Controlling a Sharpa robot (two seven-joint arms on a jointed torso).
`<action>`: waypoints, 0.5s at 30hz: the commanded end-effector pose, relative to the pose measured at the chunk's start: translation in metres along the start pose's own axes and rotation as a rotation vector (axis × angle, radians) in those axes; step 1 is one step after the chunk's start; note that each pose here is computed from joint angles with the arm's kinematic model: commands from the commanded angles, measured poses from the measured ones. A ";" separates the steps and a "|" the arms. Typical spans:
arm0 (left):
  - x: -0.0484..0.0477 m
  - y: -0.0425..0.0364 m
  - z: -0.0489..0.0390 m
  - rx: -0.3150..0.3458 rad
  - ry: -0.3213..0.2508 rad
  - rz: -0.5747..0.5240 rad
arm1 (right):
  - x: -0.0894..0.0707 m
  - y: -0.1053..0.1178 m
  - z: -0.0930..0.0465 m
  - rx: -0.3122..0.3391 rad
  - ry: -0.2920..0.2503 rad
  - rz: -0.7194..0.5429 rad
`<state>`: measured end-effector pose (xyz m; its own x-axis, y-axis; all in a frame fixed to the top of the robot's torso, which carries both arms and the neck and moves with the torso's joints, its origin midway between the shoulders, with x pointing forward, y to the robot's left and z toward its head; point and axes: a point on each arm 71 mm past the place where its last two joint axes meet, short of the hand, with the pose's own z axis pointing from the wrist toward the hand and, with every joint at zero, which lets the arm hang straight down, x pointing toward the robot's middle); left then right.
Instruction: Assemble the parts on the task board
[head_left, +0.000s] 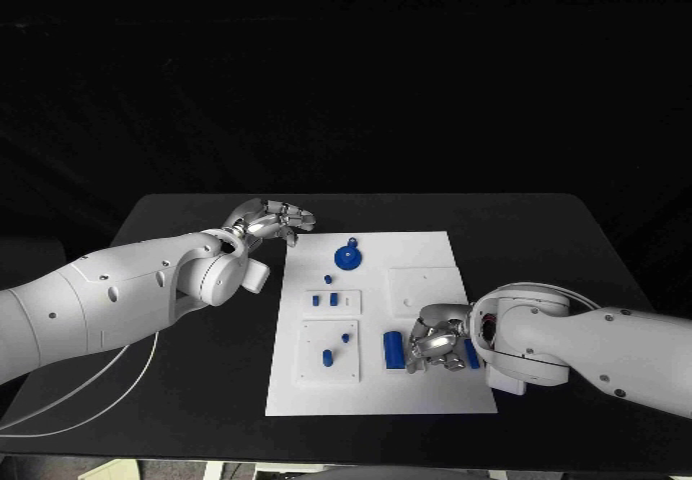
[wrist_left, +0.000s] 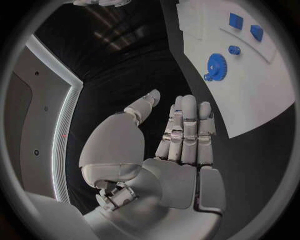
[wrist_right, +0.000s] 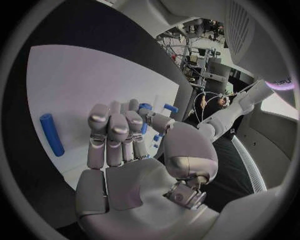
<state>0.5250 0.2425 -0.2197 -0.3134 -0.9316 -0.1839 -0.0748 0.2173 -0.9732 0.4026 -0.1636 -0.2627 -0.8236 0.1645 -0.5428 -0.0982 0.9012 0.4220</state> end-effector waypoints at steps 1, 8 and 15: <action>0.0018 -0.0009 0.0001 0.005 0.015 -0.007 | 0.002 -0.001 0.000 -0.007 0.016 -0.018; 0.0010 -0.0006 0.0000 0.003 0.013 -0.007 | -0.002 -0.007 -0.006 -0.019 -0.034 0.001; 0.0011 -0.0006 0.0004 0.003 0.013 -0.007 | -0.016 -0.011 -0.014 -0.047 -0.108 0.043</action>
<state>0.5253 0.2434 -0.2199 -0.3124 -0.9318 -0.1845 -0.0767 0.2184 -0.9728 0.4067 -0.1834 -0.2528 -0.7880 0.2216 -0.5744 -0.0757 0.8910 0.4476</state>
